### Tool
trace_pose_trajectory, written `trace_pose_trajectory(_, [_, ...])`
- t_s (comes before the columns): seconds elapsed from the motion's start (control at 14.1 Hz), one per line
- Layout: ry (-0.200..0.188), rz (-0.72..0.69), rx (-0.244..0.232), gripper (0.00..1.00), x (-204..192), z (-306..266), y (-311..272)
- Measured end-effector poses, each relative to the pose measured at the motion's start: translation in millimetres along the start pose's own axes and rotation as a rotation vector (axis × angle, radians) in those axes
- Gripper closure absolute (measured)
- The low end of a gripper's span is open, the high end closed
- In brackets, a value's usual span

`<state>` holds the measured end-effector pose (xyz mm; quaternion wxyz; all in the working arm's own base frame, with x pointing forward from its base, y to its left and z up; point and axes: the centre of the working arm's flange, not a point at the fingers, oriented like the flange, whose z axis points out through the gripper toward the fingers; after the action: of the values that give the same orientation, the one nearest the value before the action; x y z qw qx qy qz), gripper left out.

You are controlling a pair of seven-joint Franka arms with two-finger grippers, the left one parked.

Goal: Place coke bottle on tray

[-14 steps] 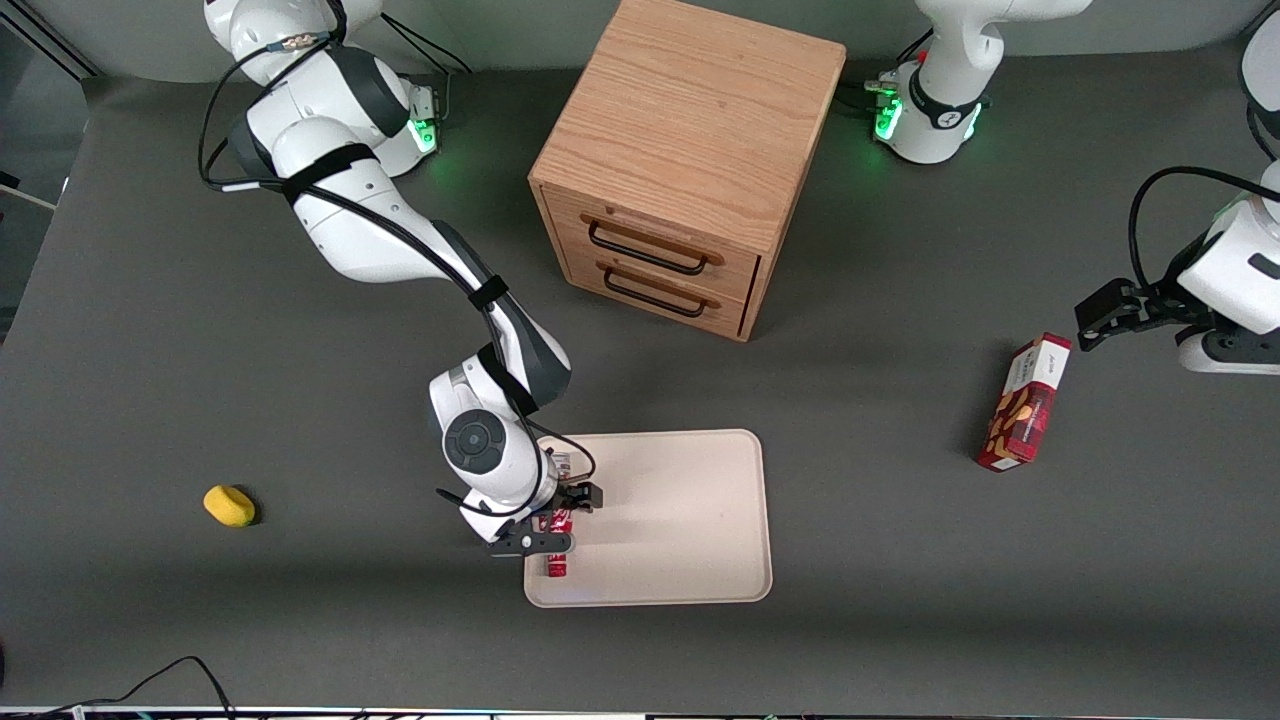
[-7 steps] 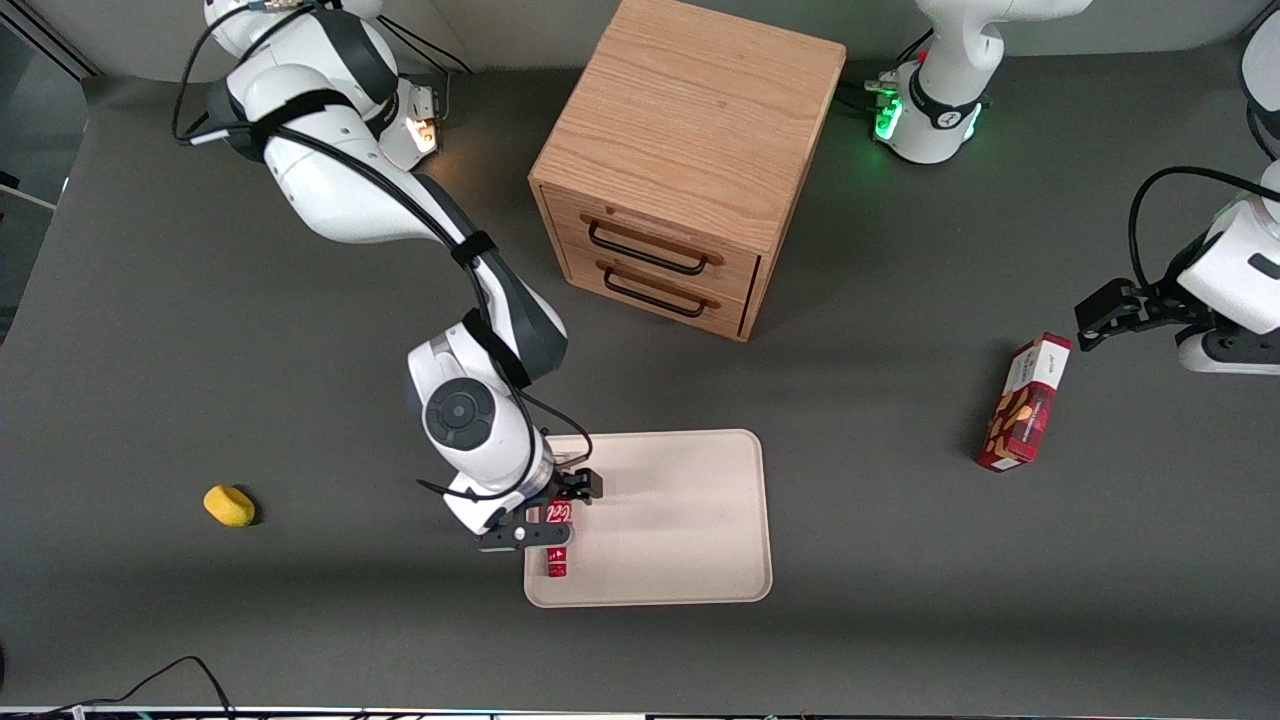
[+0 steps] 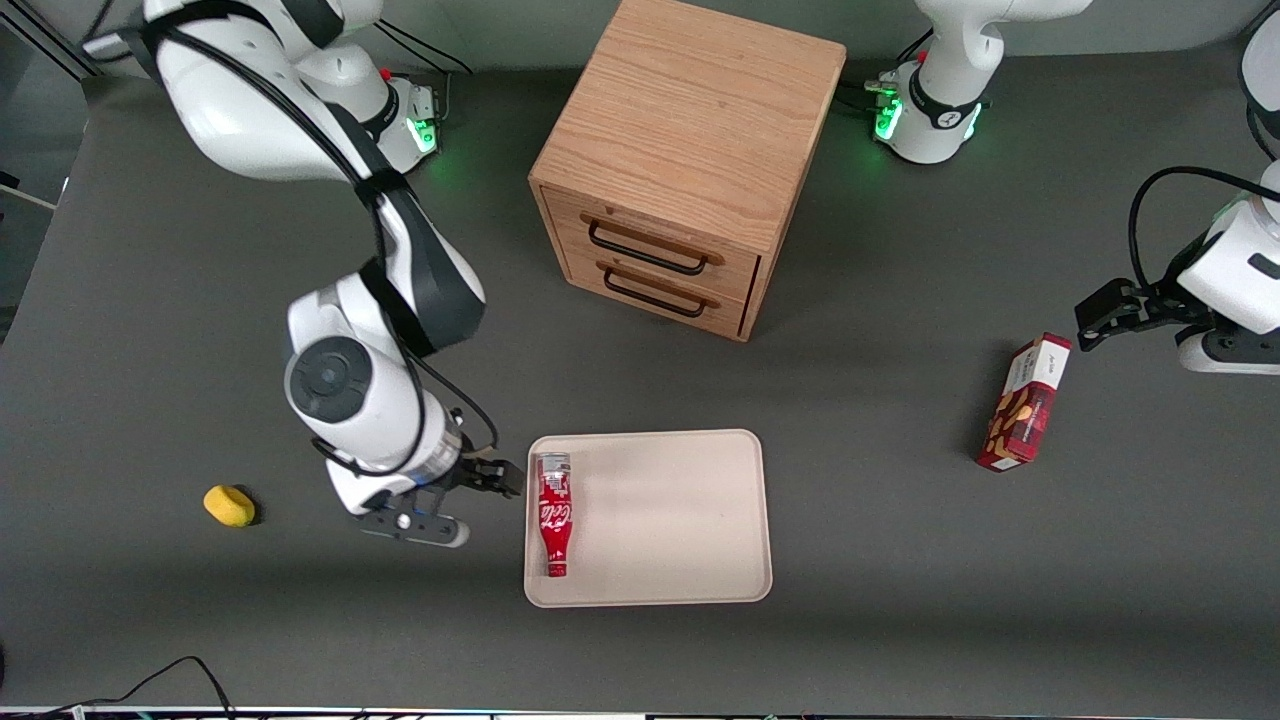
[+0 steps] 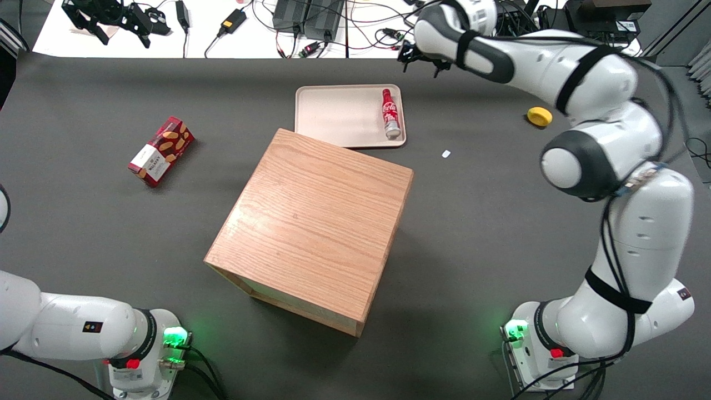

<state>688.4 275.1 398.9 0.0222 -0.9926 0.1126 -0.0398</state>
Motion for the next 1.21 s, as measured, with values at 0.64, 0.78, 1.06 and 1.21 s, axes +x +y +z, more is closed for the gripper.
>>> trace_pose_trajectory(0.64, [0.013,-0.012,-0.067,0.00,-53,-71,153])
trace_pose_trajectory(0.78, [0.043,-0.051,-0.084,0.00,-62,-98,188])
trace_pose_trajectory(1.06, [0.041,-0.111,-0.096,0.00,-83,-156,224])
trace_pose_trajectory(1.21, [0.016,-0.132,-0.083,0.00,-90,-188,229])
